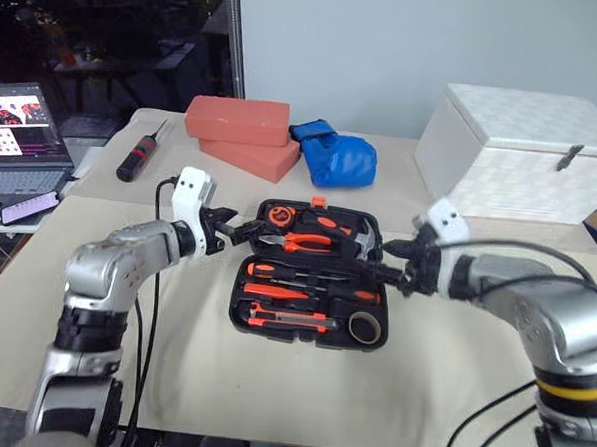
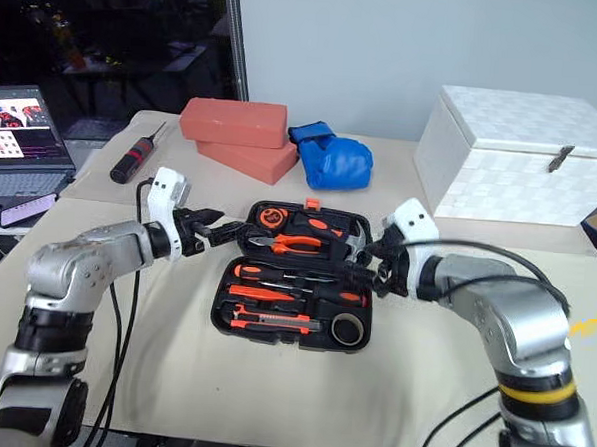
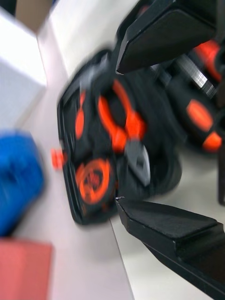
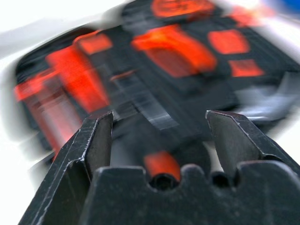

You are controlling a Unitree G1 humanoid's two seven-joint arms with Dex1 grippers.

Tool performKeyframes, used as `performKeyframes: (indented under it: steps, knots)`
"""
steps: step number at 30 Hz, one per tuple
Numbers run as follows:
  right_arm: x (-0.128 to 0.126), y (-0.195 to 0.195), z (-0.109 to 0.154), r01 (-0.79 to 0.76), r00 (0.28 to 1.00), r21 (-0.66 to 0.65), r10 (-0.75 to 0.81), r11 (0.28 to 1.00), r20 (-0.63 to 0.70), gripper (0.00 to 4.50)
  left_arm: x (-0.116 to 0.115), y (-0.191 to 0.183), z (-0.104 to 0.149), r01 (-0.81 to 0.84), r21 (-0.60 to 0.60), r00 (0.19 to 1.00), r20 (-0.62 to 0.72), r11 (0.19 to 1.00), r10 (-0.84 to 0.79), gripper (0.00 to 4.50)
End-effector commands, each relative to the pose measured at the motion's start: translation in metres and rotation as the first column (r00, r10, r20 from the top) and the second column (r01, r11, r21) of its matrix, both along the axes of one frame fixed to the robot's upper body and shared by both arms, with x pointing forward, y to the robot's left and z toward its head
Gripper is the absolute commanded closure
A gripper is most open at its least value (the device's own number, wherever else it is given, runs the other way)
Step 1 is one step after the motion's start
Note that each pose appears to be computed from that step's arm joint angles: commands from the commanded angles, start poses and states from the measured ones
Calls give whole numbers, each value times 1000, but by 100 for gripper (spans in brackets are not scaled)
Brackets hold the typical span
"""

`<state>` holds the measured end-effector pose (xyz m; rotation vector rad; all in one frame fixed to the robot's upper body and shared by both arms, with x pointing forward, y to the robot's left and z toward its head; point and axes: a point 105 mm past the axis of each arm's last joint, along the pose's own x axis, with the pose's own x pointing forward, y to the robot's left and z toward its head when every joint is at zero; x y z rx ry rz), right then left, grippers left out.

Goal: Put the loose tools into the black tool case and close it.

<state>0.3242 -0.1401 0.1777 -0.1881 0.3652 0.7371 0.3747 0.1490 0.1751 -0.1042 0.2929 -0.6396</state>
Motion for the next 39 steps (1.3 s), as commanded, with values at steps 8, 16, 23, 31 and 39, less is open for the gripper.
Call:
performKeyframes:
  steps: [8, 16, 23, 31, 39]
  knots:
    - [73, -35, -2, 334, 932, -53, -338, 941, -130, 84, 54, -5, -10, -66, 42, 979, -190, 997, 73, 0]
    - [80, -48, -25, 357, 900, -45, -357, 933, -251, 330, 55, -18, -34, 23, 57, 960, -279, 998, -6, 195]
    - [79, -33, -16, 293, 928, 31, -277, 956, -248, 450, 56, -26, -23, 41, -32, 967, -249, 999, -47, 449]
    - [103, -10, 57, 135, 964, 194, -174, 972, 202, 450, 71, -37, 31, 73, -63, 987, 145, 995, -63, 449]
    - [39, -18, 54, -5, 917, 173, -64, 985, 393, 450, 15, -40, 30, 188, 275, 794, 523, 943, -311, 449]
